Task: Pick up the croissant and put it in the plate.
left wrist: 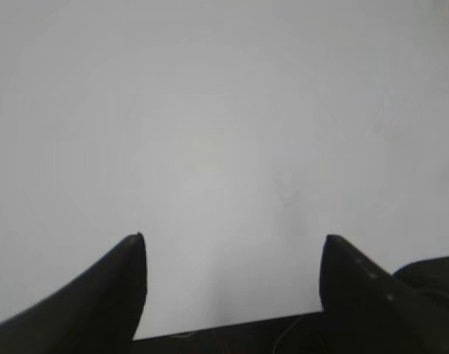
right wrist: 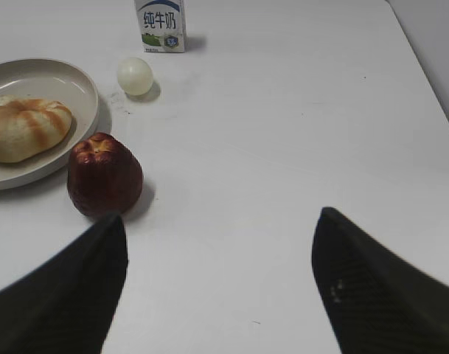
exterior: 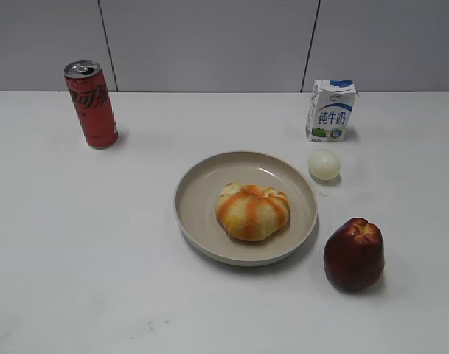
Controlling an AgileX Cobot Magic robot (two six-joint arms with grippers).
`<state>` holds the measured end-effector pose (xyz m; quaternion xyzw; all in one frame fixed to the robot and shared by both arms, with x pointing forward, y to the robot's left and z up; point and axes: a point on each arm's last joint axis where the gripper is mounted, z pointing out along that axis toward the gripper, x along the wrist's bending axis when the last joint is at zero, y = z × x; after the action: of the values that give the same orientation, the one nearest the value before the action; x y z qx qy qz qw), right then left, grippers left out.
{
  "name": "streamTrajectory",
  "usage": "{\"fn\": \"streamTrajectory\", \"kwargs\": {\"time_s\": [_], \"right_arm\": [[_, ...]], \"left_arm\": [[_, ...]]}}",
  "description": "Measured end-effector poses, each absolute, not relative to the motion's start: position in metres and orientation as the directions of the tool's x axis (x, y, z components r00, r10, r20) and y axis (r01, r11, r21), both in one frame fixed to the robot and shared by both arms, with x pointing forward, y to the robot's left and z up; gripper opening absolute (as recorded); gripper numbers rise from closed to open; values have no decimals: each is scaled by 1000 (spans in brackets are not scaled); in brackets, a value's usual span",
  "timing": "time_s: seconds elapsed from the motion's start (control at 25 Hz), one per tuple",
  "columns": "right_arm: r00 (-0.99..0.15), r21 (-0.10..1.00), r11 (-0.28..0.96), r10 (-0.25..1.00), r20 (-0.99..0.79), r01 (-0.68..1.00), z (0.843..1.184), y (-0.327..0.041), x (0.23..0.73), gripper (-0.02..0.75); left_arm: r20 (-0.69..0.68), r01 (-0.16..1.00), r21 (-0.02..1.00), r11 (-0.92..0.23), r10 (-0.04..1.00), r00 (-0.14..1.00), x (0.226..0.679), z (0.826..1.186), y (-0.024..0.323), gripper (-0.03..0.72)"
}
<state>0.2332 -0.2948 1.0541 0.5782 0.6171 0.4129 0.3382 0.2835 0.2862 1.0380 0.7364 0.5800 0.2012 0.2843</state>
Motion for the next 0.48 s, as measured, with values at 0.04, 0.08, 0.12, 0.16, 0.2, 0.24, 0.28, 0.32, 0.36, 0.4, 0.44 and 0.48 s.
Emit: {"fn": "streamTrajectory", "kwargs": {"time_s": [0.04, 0.08, 0.12, 0.16, 0.2, 0.24, 0.28, 0.32, 0.36, 0.4, 0.44, 0.48], "right_arm": [[-102, 901, -10, 993, 60, 434, 1054, -295, 233, 588], [-102, 901, -10, 993, 60, 434, 1054, -295, 233, 588], [-102, 901, -10, 993, 60, 434, 1054, -295, 233, 588], [-102, 901, -10, 993, 60, 434, 1054, -295, 233, 588], [-102, 901, -10, 993, 60, 434, 1054, -295, 233, 588], [-102, 901, -10, 993, 60, 434, 1054, -295, 233, 588], [-102, 901, -10, 993, 60, 434, 1054, -295, 233, 588], [-102, 901, -10, 993, 60, 434, 1054, -295, 233, 588], [-102, 901, -10, 993, 60, 434, 1054, -295, 233, 588], [-102, 901, -10, 993, 60, 434, 1054, -295, 233, 588], [-102, 901, -10, 993, 60, 434, 1054, -295, 233, 588], [-102, 901, -10, 993, 60, 434, 1054, -295, 233, 588]], "left_arm": [[-31, 725, 669, -164, 969, 247, 280, 1039, 287, 552], [-28, 711, 685, -162, 968, 248, 277, 1040, 287, 552], [-26, 694, 702, -159, 968, 248, 274, 1041, 288, 551], [-24, 680, 716, -157, 968, 249, 271, 1042, 288, 551], [-22, 666, 730, -154, 968, 249, 268, 1042, 288, 550], [-19, 647, 748, -152, 968, 249, 264, 1043, 289, 549], [-15, 626, 765, -149, 968, 249, 260, 1044, 289, 550], [-12, 604, 783, -146, 968, 250, 256, 1044, 290, 550], [-9, 586, 797, -143, 968, 249, 253, 1045, 290, 550], [-6, 563, 815, -139, 969, 248, 249, 1045, 291, 550], [-2, 538, 832, -136, 969, 247, 244, 1045, 292, 550], [0, 514, 848, -130, 970, 245, 240, 1045, 293, 550]]}}
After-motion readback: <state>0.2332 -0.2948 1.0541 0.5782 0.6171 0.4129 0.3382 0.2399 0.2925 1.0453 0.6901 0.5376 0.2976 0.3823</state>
